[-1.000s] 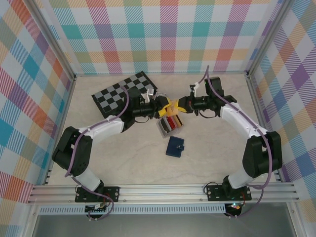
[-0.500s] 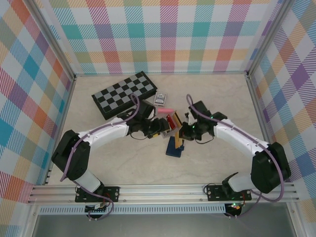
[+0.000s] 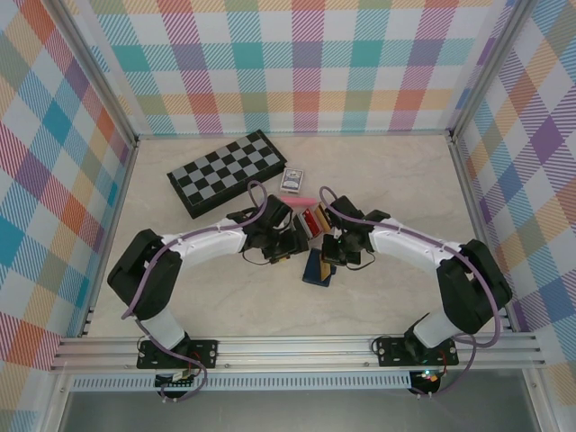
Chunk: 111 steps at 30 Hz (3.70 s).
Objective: Put the credit cards into the card holder
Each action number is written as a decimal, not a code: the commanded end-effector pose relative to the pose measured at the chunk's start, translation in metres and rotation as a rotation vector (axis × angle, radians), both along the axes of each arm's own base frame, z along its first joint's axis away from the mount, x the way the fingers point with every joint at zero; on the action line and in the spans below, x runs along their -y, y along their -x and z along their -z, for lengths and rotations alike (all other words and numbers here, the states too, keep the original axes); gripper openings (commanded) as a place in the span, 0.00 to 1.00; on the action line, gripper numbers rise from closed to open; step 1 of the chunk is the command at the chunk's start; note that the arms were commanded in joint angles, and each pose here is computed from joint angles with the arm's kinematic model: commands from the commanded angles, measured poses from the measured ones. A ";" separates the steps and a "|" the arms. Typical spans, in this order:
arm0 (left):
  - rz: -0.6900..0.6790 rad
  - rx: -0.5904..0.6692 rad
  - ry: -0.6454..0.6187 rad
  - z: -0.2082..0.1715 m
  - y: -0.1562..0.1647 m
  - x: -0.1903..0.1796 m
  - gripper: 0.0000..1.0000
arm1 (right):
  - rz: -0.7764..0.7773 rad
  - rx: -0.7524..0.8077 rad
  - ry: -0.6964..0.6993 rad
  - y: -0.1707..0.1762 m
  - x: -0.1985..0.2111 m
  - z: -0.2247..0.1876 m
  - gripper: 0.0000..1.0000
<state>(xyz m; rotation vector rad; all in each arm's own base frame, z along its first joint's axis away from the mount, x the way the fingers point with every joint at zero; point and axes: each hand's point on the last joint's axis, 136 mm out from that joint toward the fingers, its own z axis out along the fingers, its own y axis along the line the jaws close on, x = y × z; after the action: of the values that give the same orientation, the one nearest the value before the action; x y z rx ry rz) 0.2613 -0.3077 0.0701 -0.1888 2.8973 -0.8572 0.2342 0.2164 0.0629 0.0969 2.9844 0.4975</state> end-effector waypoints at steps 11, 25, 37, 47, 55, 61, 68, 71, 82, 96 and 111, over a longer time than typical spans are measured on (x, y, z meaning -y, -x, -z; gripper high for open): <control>0.077 -0.029 -0.023 0.016 0.010 0.026 0.56 | 0.095 0.017 0.105 0.007 0.044 -0.009 0.07; 0.185 -0.014 -0.079 0.026 0.005 0.055 0.62 | 0.191 -0.041 0.046 0.014 0.053 0.005 0.07; 0.251 -0.040 -0.111 0.044 0.018 0.065 0.57 | 0.191 0.002 -0.126 -0.003 0.033 -0.003 0.07; 0.196 -0.011 -0.075 0.024 0.027 0.059 0.61 | 0.073 0.049 -0.239 -0.008 0.024 -0.017 0.07; 0.169 0.057 -0.109 0.005 0.023 0.044 0.74 | -0.010 0.052 -0.380 -0.011 0.006 -0.029 0.07; 0.202 0.072 -0.058 -0.003 0.032 0.044 0.76 | -0.007 0.032 -0.420 -0.015 0.000 -0.028 0.07; 0.341 0.082 -0.053 -0.013 0.055 0.038 0.77 | -0.022 0.014 -0.466 -0.017 -0.008 -0.029 0.07; 0.402 0.089 -0.109 -0.014 0.063 0.035 0.77 | -0.024 0.005 -0.488 -0.019 -0.012 -0.028 0.07; 0.478 0.136 -0.340 -0.004 0.063 0.026 0.68 | -0.026 -0.022 -0.523 -0.021 -0.018 -0.025 0.07; 0.506 0.190 -0.522 0.005 0.060 0.025 0.45 | -0.018 -0.029 -0.522 -0.022 -0.019 -0.023 0.07; 0.437 0.255 -0.459 -0.024 0.055 0.027 0.00 | 0.043 -0.009 -0.389 -0.022 0.002 -0.016 0.07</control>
<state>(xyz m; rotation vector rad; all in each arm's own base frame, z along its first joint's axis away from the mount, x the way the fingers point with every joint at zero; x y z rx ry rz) 0.2036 -0.3349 0.0708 0.6086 2.8754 -0.1795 0.2541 0.2246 0.0748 0.1576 2.8405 1.1597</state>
